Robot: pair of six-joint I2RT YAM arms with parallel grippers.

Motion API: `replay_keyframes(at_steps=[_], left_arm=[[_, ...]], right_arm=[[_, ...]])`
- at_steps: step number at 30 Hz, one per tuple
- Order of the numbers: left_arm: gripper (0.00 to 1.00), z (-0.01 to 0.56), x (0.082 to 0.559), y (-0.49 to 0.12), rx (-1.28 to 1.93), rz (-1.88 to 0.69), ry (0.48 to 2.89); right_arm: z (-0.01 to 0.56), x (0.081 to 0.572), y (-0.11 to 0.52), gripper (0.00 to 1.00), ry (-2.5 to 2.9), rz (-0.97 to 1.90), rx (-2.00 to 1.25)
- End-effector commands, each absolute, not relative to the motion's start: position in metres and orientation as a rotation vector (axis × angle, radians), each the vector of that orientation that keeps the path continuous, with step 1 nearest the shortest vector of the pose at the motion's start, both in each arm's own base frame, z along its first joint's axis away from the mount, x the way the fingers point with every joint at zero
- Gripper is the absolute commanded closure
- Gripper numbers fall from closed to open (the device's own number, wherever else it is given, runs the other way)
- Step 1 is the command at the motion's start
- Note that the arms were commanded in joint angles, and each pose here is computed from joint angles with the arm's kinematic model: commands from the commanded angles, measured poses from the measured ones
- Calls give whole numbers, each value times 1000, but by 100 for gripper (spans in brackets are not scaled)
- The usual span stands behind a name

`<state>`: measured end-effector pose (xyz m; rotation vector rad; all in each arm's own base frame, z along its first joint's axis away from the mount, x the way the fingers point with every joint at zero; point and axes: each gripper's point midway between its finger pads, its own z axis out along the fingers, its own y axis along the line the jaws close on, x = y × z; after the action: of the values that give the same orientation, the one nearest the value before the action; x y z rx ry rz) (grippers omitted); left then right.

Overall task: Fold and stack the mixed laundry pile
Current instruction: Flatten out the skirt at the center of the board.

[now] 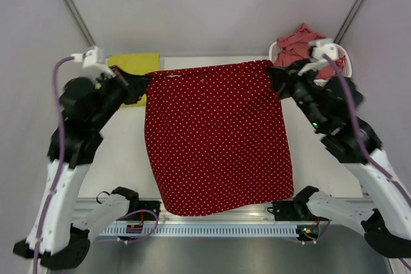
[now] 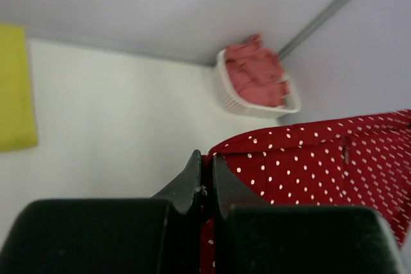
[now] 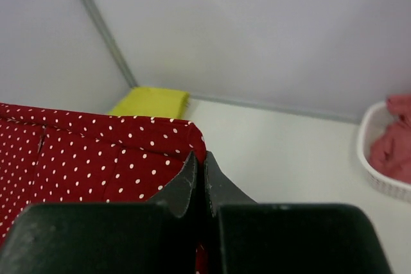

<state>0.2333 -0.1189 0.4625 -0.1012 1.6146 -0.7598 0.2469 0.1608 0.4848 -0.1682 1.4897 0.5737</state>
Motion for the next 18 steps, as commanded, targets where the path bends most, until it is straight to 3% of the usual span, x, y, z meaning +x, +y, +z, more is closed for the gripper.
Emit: replay_keyframes(at_steps=[1, 3, 4, 5, 6, 7, 9, 14, 18], left_arm=[[93, 341, 327, -103, -342, -460, 1931], [59, 284, 353, -98, -415, -344, 2060], [41, 234, 373, -100, -442, -256, 2191], [7, 214, 381, -98, -464, -218, 2246], [1, 205, 392, -103, -456, -210, 2288], [1, 176, 398, -104, -453, -159, 2379], [0, 174, 409, -109, -420, -160, 2400], [0, 180, 409, -113, -403, -198, 2377], [0, 158, 391, -122, -364, -266, 2429]], right_arm=[[373, 327, 138, 99, 1778, 182, 22], [311, 353, 165, 99, 1903, 316, -66], [270, 385, 143, 99, 1979, 270, -4], [255, 403, 140, 75, 1983, 269, 22], [244, 415, 137, 58, 2016, 253, 23], [210, 430, 135, 28, 2105, 200, 6], [209, 443, 137, 5, 2136, 169, -10], [209, 444, 136, 2, 2123, 162, -14], [183, 413, 135, 2, 2196, 211, -6]])
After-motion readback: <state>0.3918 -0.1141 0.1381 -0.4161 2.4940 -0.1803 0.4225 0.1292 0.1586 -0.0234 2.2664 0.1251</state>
